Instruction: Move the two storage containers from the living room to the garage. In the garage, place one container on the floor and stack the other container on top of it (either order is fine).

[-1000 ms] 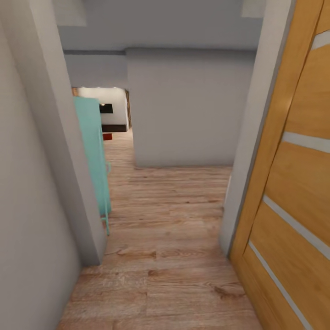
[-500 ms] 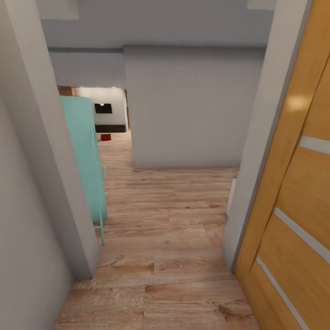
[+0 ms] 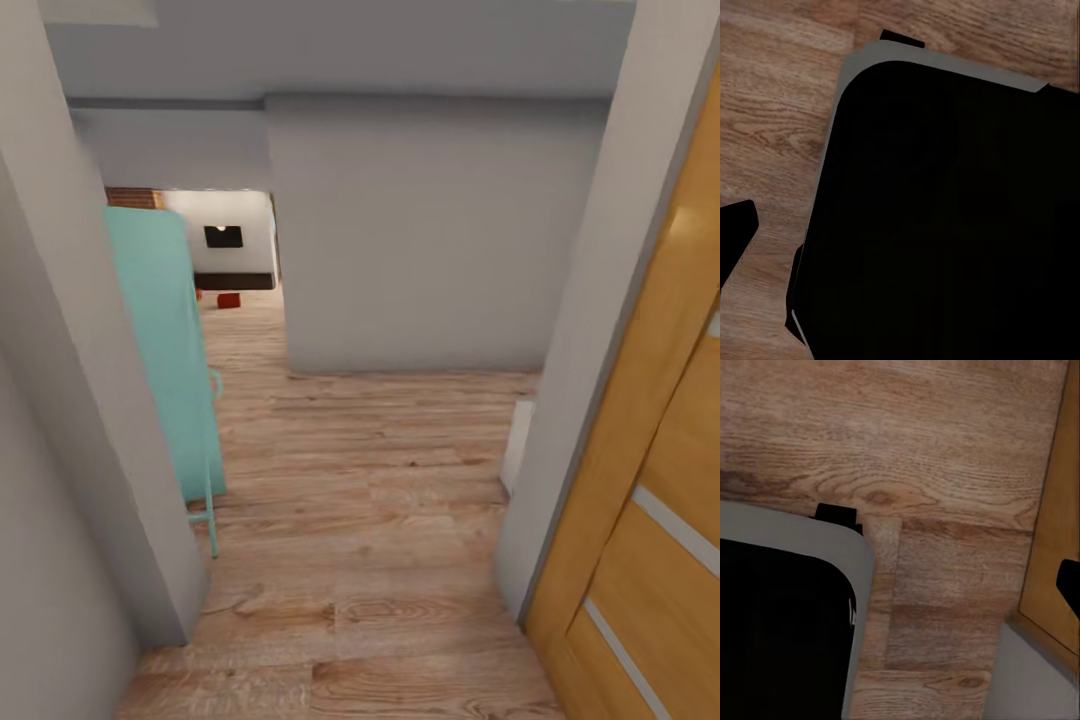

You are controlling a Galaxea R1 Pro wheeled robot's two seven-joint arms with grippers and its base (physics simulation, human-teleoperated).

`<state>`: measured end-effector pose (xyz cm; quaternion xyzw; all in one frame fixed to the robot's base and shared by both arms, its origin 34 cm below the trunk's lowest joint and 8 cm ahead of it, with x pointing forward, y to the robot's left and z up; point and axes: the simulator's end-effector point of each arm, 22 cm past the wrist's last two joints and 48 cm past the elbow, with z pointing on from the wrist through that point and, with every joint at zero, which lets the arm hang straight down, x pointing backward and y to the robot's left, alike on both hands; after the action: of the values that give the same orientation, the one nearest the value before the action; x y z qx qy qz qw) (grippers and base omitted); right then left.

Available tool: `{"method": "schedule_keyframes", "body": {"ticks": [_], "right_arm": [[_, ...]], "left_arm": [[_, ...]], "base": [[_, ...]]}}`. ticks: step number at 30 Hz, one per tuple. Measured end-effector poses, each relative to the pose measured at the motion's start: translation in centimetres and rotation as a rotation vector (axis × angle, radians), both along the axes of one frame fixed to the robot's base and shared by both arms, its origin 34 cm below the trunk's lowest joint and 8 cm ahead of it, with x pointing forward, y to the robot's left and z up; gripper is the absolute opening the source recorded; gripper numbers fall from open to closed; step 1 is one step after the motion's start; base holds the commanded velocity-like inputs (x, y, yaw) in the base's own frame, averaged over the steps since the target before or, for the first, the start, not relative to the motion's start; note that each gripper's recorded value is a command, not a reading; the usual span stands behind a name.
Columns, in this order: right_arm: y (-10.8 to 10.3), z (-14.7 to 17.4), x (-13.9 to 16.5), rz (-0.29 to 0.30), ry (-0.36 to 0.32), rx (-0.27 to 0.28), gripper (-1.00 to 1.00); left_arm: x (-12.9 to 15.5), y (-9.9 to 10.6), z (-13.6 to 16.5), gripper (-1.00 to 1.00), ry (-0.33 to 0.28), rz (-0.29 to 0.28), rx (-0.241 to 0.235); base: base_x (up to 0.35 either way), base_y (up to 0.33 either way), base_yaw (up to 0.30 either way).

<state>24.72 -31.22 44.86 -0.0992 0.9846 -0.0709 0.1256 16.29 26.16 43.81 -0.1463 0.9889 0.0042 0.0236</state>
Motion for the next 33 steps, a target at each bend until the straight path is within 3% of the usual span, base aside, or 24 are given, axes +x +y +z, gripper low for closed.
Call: {"method": "schedule_keyframes", "body": {"ticks": [33], "right_arm": [[0.15,-0.04,-0.09,0.006,0.003,0.003,1.0]], "left_arm": [[-0.12,0.0,-0.01,1.0,0.004,0.0,0.0]], "base": [[0.324,0.0,0.023]]}}
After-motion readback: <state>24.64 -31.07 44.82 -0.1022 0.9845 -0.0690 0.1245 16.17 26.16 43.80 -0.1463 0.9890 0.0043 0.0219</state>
